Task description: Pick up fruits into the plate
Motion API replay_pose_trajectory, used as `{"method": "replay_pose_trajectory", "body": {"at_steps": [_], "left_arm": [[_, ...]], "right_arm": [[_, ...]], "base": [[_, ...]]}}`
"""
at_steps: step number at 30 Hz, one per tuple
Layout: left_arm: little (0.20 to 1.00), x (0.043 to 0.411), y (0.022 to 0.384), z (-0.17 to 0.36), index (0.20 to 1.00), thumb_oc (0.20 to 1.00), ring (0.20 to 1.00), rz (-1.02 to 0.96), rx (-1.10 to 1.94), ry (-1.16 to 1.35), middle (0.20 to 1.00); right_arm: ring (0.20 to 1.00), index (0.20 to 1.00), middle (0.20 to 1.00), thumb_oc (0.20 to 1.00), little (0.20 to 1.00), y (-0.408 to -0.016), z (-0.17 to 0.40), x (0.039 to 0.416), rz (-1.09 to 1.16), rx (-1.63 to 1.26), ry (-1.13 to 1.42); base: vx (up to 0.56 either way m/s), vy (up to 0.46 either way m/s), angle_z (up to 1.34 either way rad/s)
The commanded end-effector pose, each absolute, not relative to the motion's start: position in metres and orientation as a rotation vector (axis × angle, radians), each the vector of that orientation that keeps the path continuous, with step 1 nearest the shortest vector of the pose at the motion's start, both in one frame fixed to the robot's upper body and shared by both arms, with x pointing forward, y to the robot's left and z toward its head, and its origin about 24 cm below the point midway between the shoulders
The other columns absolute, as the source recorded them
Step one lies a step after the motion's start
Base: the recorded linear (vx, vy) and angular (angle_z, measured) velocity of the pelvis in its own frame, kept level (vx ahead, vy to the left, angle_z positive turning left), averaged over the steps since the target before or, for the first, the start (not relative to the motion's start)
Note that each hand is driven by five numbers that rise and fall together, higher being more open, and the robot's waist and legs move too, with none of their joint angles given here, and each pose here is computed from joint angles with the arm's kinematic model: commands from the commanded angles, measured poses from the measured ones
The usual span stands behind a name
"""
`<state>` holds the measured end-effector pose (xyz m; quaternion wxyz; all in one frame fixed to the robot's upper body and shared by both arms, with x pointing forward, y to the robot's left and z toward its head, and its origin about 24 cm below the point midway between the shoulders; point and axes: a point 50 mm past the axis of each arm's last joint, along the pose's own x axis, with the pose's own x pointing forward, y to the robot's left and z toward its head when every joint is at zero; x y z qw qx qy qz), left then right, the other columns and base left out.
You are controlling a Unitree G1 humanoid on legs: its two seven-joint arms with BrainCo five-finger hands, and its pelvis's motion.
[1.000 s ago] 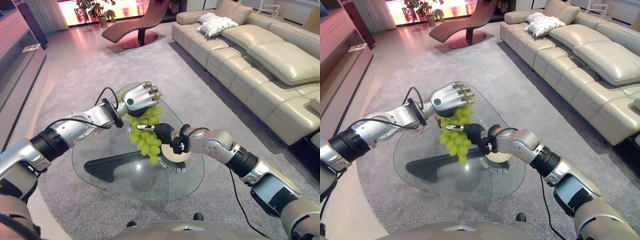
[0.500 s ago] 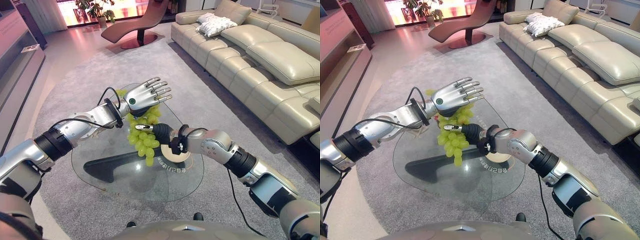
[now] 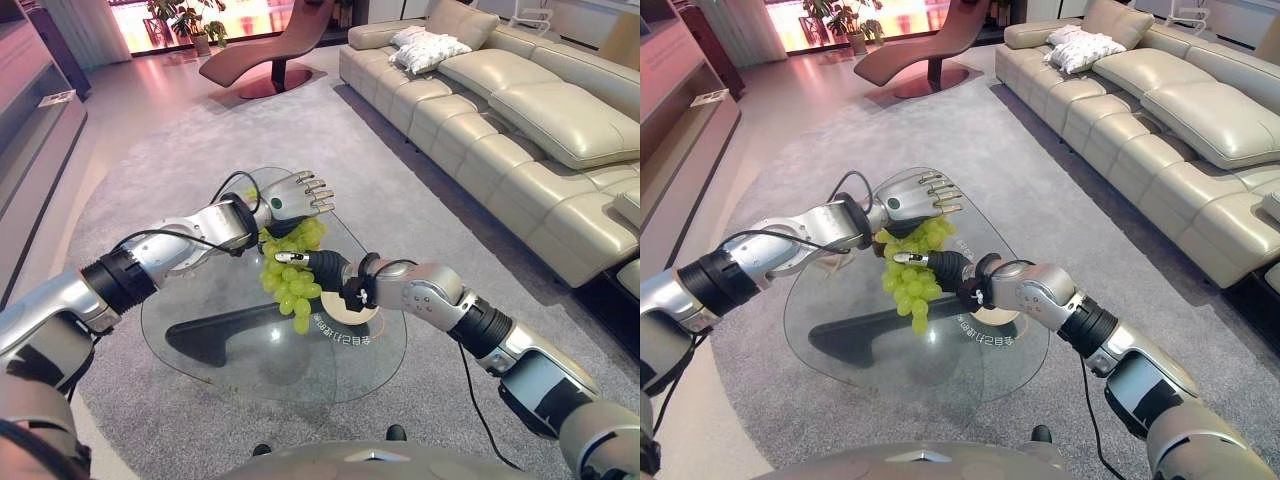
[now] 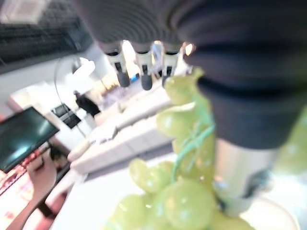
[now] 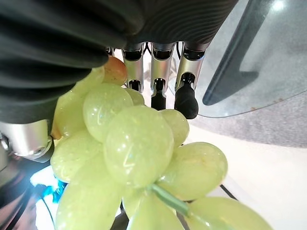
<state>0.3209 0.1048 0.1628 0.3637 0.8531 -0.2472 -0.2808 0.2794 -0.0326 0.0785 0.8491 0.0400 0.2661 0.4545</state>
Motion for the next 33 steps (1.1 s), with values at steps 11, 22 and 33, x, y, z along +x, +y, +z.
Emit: {"method": "replay_pose_trajectory", "body": {"at_steps": [11,22,33], "left_arm": [[1.0,0.362,0.155,0.151,1.0,1.0,1.0,-0.642,2.228,-0.085,1.0],[1.0,0.351,0.202,0.126,1.0,1.0,1.0,-0.395,1.522,-0.142,1.0],[1.0,0.25,0.241,0.035,1.0,1.0,1.0,-0.41,0.657,0.199,1.0]], "right_arm": [[0.2,0.2,0.2,0.2,0.2,-0.05,0.152,0.322,0.811,0.269,0.218],[0.2,0.2,0.2,0.2,0.2,-0.112,0.107,0.322,0.646,0.327,0.236],[0.2,0.2,0.2,0.2,0.2,-0.206,0.045,0.283,0.38,0.311,0.273]], "base": [[0.01,0.002,-0.01],[0.01,-0.002,0.0],[-0.01,-0.012,0.09]]}}
